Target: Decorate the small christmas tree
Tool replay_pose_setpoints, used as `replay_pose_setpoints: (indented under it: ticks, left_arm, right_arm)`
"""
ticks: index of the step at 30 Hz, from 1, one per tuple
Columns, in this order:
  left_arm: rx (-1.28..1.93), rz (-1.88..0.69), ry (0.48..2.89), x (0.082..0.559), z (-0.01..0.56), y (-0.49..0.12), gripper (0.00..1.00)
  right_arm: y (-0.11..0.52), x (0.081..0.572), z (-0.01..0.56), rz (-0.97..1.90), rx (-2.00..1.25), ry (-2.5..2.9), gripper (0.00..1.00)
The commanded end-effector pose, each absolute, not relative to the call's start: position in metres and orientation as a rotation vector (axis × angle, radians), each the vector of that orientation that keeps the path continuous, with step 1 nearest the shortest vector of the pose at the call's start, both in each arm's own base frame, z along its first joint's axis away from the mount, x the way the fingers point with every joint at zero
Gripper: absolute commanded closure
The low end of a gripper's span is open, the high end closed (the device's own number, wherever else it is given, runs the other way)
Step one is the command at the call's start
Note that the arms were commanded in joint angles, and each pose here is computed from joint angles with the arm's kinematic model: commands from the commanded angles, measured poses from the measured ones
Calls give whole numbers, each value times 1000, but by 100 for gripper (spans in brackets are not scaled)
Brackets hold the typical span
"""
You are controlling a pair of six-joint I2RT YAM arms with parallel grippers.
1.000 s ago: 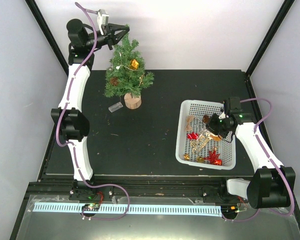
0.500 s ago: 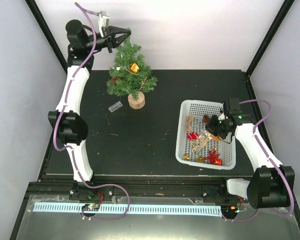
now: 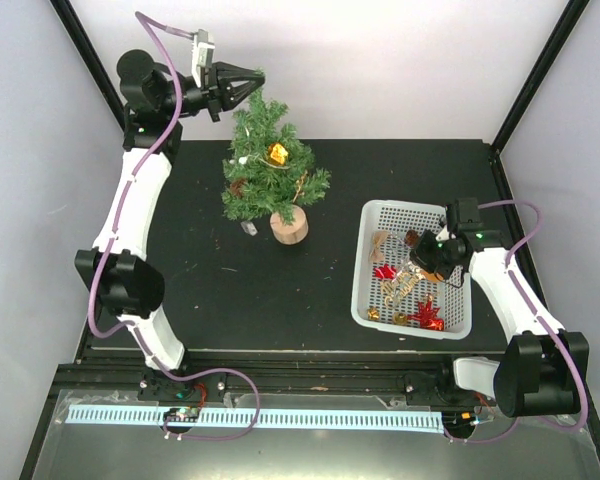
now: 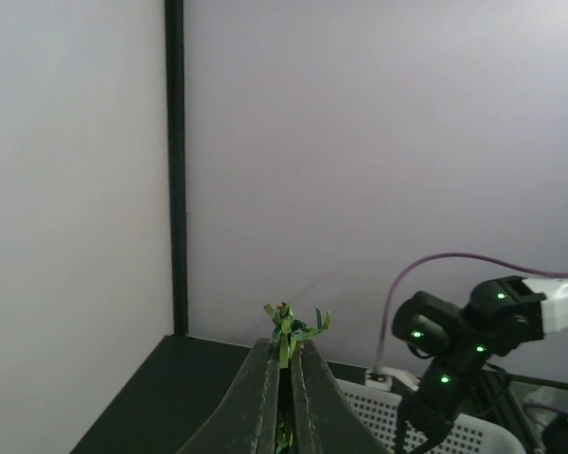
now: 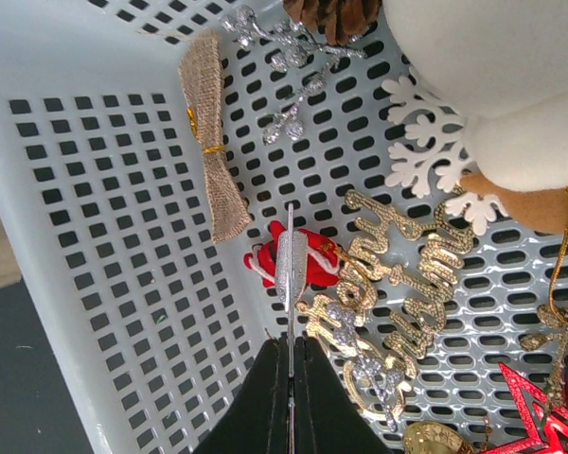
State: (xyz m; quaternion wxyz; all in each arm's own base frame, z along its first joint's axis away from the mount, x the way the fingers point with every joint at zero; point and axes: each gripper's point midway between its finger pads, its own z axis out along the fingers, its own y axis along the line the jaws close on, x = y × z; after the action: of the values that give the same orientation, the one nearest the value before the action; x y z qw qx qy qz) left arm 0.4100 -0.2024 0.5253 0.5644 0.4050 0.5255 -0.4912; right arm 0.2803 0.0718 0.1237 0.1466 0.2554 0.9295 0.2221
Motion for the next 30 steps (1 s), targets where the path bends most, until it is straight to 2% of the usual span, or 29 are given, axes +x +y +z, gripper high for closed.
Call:
replay_pose_setpoints:
  ticks: [1, 14, 30]
  left_arm:
    - [1047, -1119, 1098, 355, 560, -209, 98]
    - [1111, -1156, 1079, 298, 552, -218, 98]
    - [1141, -1207, 1091, 275, 528, -233, 98]
  right_arm:
    - [73, 277, 124, 654, 732, 2667, 99]
    - [74, 269, 122, 666, 733, 2667, 99]
    - [74, 266, 117, 660, 726, 2680, 99]
